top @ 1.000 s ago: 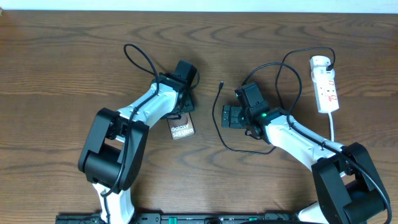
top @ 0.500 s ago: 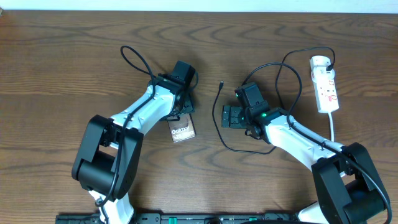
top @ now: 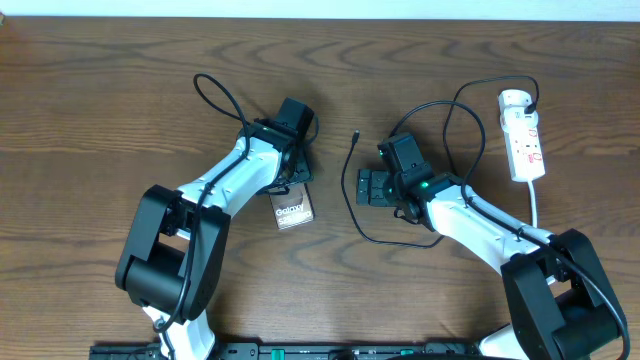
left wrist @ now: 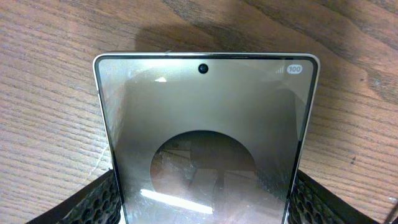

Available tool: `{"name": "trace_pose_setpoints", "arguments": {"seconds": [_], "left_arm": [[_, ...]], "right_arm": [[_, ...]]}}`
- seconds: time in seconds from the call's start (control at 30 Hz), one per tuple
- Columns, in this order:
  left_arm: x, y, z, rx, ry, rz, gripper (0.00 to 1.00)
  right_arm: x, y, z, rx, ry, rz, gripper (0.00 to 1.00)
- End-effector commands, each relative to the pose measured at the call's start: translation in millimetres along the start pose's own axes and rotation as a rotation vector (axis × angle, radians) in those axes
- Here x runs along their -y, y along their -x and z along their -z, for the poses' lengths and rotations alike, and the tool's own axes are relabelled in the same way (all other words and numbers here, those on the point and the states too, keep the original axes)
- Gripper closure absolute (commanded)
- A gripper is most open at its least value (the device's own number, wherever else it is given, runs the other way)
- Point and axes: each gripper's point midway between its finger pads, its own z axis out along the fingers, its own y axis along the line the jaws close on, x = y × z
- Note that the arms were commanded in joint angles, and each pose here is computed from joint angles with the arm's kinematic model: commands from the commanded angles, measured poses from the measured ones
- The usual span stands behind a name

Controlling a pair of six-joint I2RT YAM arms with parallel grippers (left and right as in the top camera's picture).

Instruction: Plug charger to phone and switch on socket

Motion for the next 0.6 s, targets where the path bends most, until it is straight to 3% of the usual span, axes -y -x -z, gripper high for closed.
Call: {"name": "trace_pose_setpoints", "arguments": {"seconds": [0.0,0.57], "left_arm": [[0.5,3.7,9.7,0.021,-0.009,0.002,0.93],[-11.3,-9.1,-25.5,-0.014,0.054,-0.005,0.93]], "right_arm": [[3.3,6.7,0.3,0.016,-0.015,0.006,0.05],[3.3,6.6,0.3,0.015,-0.015,0.006,0.05]]}}
